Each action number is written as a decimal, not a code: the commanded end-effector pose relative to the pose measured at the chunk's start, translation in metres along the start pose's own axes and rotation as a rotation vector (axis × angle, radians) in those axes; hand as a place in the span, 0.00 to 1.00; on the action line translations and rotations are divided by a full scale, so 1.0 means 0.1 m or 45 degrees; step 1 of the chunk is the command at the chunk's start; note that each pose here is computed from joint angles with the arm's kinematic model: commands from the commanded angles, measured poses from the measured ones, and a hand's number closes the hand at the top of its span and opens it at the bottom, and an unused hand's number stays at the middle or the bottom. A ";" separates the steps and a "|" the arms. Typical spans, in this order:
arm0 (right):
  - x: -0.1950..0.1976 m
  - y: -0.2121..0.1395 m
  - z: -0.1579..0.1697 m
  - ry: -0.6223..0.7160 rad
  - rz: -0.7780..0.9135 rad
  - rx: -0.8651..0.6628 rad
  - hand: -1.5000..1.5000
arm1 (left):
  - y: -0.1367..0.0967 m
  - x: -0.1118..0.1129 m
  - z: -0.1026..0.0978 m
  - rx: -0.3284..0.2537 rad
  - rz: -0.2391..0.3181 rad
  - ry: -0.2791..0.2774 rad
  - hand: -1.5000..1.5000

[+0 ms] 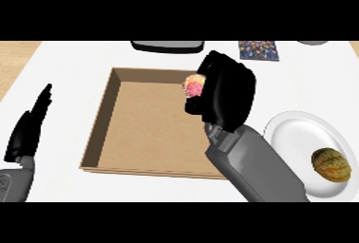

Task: Pick the cupcake from the plate and place it in the cardboard box

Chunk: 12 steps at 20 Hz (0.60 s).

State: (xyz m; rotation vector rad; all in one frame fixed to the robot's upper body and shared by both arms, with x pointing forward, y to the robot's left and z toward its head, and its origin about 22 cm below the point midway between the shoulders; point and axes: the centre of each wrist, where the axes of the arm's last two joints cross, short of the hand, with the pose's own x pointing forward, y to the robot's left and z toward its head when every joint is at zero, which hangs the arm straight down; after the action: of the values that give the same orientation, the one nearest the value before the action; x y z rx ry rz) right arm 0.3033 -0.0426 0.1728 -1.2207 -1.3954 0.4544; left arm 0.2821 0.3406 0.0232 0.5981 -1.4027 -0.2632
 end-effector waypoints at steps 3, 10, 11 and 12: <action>0.03 0.37 -0.38 0.308 -0.028 -0.013 1.00 | 0.04 -0.02 -0.05 0.016 -0.009 0.002 0.50; -0.17 0.62 -0.55 0.482 -0.221 0.094 0.00 | -0.10 -0.06 0.02 -0.008 0.014 -0.001 0.50; -0.20 0.67 -0.60 0.495 -0.214 0.091 0.00 | -0.10 -0.02 0.04 -0.014 0.006 -0.006 0.50; -0.14 0.67 -0.61 0.461 -0.250 0.087 0.00 | -0.04 0.05 -0.03 0.004 -0.008 -0.023 0.50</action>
State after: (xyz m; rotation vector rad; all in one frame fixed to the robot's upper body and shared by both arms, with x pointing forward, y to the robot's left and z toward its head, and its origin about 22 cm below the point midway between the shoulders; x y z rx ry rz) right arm 0.3707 -0.0561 0.1340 -1.1077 -1.2260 0.3464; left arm 0.2842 0.3364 0.0201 0.6006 -1.4104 -0.2696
